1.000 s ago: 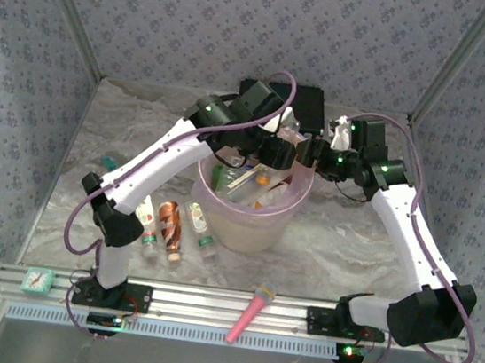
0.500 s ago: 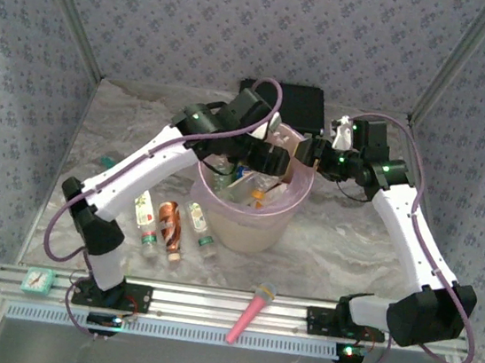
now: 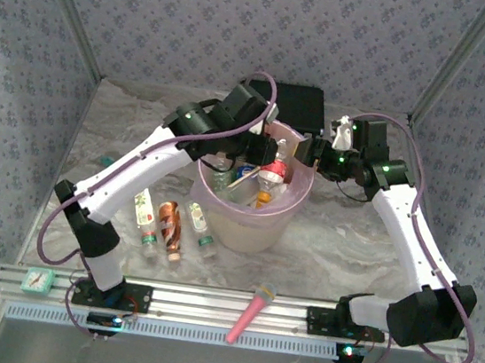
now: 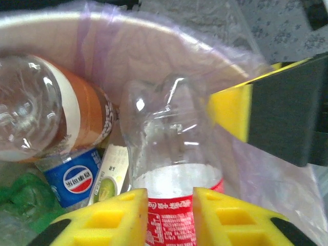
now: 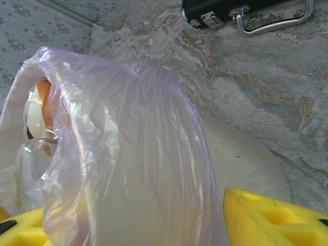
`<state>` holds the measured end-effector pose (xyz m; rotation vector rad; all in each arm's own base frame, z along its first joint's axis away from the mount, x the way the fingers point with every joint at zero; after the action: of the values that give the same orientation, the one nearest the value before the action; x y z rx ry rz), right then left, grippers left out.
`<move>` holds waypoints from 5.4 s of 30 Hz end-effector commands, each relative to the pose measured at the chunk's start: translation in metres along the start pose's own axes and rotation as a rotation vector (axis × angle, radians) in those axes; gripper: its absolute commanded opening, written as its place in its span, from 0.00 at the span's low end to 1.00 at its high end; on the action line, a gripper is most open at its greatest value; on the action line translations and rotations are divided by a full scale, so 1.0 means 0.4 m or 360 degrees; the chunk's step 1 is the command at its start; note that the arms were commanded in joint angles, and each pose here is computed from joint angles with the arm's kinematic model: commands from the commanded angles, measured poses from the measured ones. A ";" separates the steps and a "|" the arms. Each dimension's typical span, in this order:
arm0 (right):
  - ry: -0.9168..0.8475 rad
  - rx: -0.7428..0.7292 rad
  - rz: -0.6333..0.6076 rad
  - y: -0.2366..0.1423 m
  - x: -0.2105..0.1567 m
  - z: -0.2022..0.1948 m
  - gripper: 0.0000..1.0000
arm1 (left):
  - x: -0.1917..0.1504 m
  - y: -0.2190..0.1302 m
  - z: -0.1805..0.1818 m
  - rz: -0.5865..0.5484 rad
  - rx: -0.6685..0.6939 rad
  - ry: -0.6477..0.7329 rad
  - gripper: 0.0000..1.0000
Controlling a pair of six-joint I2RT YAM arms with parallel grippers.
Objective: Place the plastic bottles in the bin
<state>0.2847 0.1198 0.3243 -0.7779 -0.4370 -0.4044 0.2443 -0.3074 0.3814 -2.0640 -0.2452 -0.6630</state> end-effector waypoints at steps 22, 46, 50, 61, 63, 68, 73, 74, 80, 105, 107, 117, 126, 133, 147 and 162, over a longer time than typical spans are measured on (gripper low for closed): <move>-0.0070 0.0010 -0.0038 -0.009 0.010 0.020 0.62 | -0.078 -0.281 0.275 -0.0357 0.0267 -0.0437 0.84; -0.0095 -0.0041 -0.0030 -0.020 0.004 0.015 0.62 | -0.519 -0.019 0.736 -0.0116 0.0959 -0.1290 0.87; -0.0092 -0.0039 -0.0022 -0.019 0.002 0.016 0.62 | -0.547 0.008 0.753 -0.0079 0.0981 -0.1312 0.87; -0.0089 -0.0052 -0.0017 -0.021 -0.001 0.016 0.62 | -0.551 0.051 0.787 -0.0047 0.1056 -0.1309 0.79; -0.0089 -0.0050 -0.0021 -0.022 0.001 0.017 0.62 | -0.551 0.055 0.793 -0.0047 0.1062 -0.1320 0.75; -0.0092 -0.0048 -0.0015 -0.020 0.001 0.017 0.62 | -0.548 0.052 0.800 -0.0067 0.1067 -0.1349 0.63; -0.0095 -0.0047 -0.0017 -0.020 0.003 0.018 0.62 | -0.530 0.022 0.794 -0.0115 0.1092 -0.1336 0.57; -0.0095 -0.0046 -0.0015 -0.020 0.002 0.018 0.62 | -0.526 0.014 0.792 -0.0125 0.1099 -0.1327 0.56; -0.0104 -0.0051 -0.0020 -0.025 0.007 0.021 0.62 | -0.489 -0.057 0.768 -0.0209 0.1116 -0.1271 0.51; -0.0111 -0.0063 -0.0025 -0.012 0.019 0.035 0.62 | 0.029 -0.417 0.268 -0.0788 0.0192 -0.0414 0.31; -0.0112 -0.0064 -0.0026 -0.010 0.019 0.036 0.62 | 0.055 -0.399 0.206 -0.0750 0.0108 -0.0313 0.28; -0.0130 -0.0069 -0.0014 -0.008 0.017 0.039 0.62 | 0.037 -0.219 0.062 -0.0341 -0.0003 -0.0181 0.24; -0.0130 -0.0070 -0.0005 -0.005 0.019 0.031 0.62 | -0.089 -0.145 0.077 -0.0165 0.0052 -0.0241 0.24; -0.0123 -0.0057 0.0000 0.000 0.018 0.030 0.62 | -0.085 -0.178 0.067 -0.0231 0.0028 -0.0132 0.69; -0.0125 -0.0058 -0.0004 -0.005 0.013 0.033 0.62 | 0.013 -0.178 0.050 -0.0466 0.0150 0.0091 0.58; -0.0121 -0.0059 -0.0002 -0.001 0.012 0.027 0.62 | -0.129 -0.047 0.128 -0.0197 0.0213 -0.0129 0.33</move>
<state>0.2876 0.1271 0.3312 -0.8336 -0.4874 -0.3923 0.2305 -0.2565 0.3862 -1.9945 -0.6135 -0.7625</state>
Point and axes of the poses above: each hand's point on the last joint's axis, 136 mm out from that joint toward the fingers, its own y axis out along the fingers, its own z axis along the line the jaws close on, x = y × z, the point moved 8 cm from there along -y, back along the fingers, and after that the axes turned 5 degrees about -y, right-handed, at the moved point
